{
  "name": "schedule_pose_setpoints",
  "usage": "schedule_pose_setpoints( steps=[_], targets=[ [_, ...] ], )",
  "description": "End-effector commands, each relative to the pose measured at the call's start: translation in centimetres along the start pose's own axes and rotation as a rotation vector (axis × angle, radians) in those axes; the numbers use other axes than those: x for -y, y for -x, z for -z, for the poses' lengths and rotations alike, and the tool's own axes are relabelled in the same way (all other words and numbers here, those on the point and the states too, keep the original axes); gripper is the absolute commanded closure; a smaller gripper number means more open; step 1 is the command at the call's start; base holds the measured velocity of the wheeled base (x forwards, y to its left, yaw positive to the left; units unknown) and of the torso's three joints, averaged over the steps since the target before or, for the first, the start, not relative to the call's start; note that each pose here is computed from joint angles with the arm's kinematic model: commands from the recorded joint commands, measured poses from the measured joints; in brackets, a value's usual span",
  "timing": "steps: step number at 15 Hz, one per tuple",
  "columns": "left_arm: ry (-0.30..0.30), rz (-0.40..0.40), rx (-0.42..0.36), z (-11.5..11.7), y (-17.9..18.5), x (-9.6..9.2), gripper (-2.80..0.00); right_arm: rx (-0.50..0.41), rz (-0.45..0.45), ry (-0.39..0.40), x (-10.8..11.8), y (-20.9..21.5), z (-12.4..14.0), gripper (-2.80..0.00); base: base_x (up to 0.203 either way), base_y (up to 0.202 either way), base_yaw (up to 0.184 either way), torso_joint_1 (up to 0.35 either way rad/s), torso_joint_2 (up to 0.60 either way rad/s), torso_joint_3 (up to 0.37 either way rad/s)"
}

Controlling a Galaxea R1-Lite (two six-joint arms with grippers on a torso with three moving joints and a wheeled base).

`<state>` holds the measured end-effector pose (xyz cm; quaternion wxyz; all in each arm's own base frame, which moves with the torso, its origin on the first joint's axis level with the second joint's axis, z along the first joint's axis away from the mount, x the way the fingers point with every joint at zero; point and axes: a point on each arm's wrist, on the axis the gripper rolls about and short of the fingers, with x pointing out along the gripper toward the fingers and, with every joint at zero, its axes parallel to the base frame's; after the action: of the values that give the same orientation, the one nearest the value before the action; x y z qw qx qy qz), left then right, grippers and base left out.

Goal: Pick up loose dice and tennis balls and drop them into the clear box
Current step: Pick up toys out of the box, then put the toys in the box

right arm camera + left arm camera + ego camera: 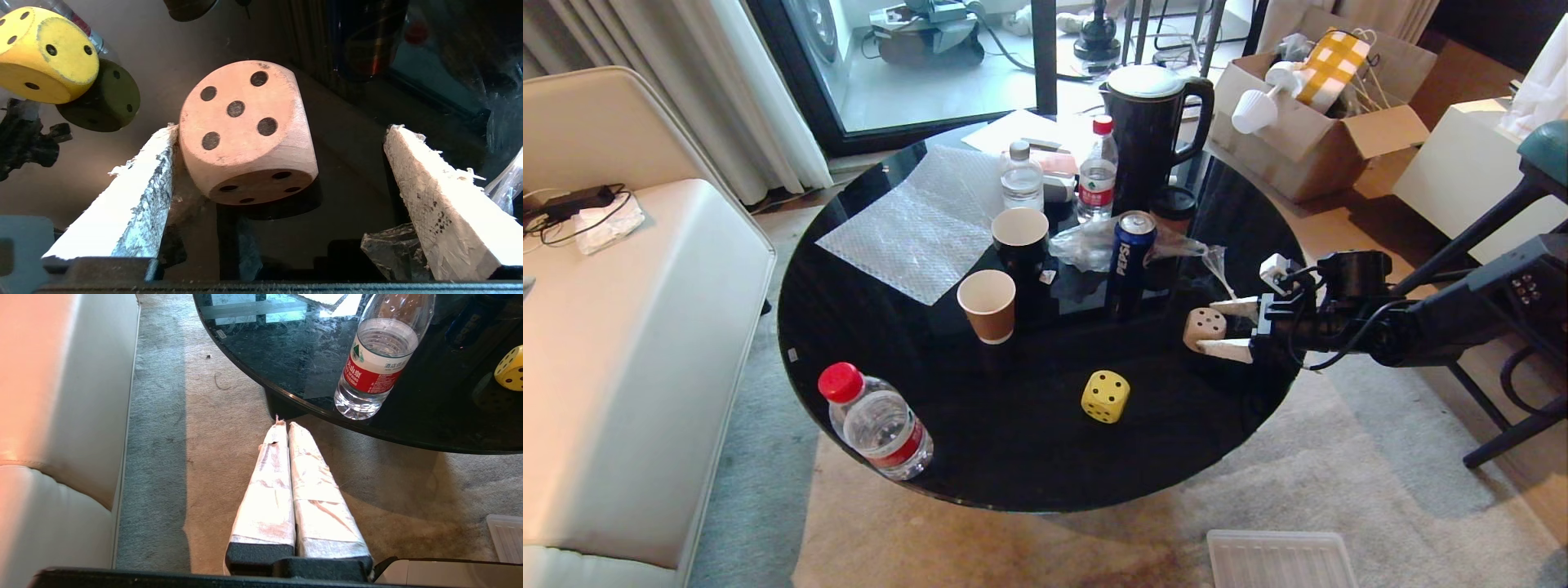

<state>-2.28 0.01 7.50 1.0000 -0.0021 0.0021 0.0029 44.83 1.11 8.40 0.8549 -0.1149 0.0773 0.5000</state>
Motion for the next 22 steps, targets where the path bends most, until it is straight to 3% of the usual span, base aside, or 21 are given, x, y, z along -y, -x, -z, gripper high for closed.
schedule_pose_setpoints(
  steps=[1, 3, 4, 8, 12, 14, 19, 20, 22],
  targets=[
    [0.0, 0.0, 0.0, 0.0, 0.0, 0.0, 0.0, 0.005, -0.005, 0.005, 0.3, -0.3, 0.4, -2.8, 0.0, 0.0, 0.0, 0.0, 0.0, 0.0],
    [0.0, 0.0, 0.0, 0.0, 0.0, 0.0, 0.0, 0.008, -0.004, 0.01, 0.4, -0.4, 0.6, -2.8, 0.0, 0.0, 0.0, 0.0, 0.0, 0.0],
    [0.0, 0.0, 0.0, 0.0, 0.0, 0.0, 0.0, 0.01, 0.0, 0.018, 0.6, -0.6, 0.6, 0.0, 0.0, 0.0, 0.0, 0.0, 0.0, 0.0],
    [0.0, 0.0, 0.0, 0.0, 0.0, 0.0, 0.0, 0.007, 0.019, 0.033, 0.5, -0.4, 0.3, 0.0, 0.0, 0.0, 0.0, 0.0, 0.0, 0.0],
    [0.0, 0.0, 0.0, 0.0, 0.0, 0.0, 0.0, 0.018, 0.048, 0.021, -0.5, 1.5, -2.6, 0.0, 0.0, 0.0, 0.0, 0.0, 0.0, 0.0],
    [0.0, 0.0, 0.0, 0.0, 0.0, 0.0, 0.0, 0.015, 0.104, -0.01, -1.6, 3.1, -4.8, 0.0, 0.0, 0.0, 0.0, 0.0, 0.0, 0.0],
    [0.0, 0.0, 0.0, 0.0, 0.0, 0.0, 0.0, -0.034, 0.313, -0.217, -5.7, 7.8, -8.9, 0.0, 0.0, 0.0, 0.0, 0.0, 0.0, 0.0],
    [0.0, 0.0, 0.0, 0.0, 0.0, 0.0, 0.0, -0.036, 0.385, -0.249, -7.9, 9.6, -10.4, 0.0, 0.0, 0.0, 0.0, 0.0, 0.0, 0.0],
    [0.0, 0.0, 0.0, 0.0, 0.0, 0.0, 0.0, -0.071, 0.483, -0.342, -11.9, 12.0, -10.4, 0.0, 0.0, 0.0, 0.0, 0.0, 0.0, 0.0]
  ],
)
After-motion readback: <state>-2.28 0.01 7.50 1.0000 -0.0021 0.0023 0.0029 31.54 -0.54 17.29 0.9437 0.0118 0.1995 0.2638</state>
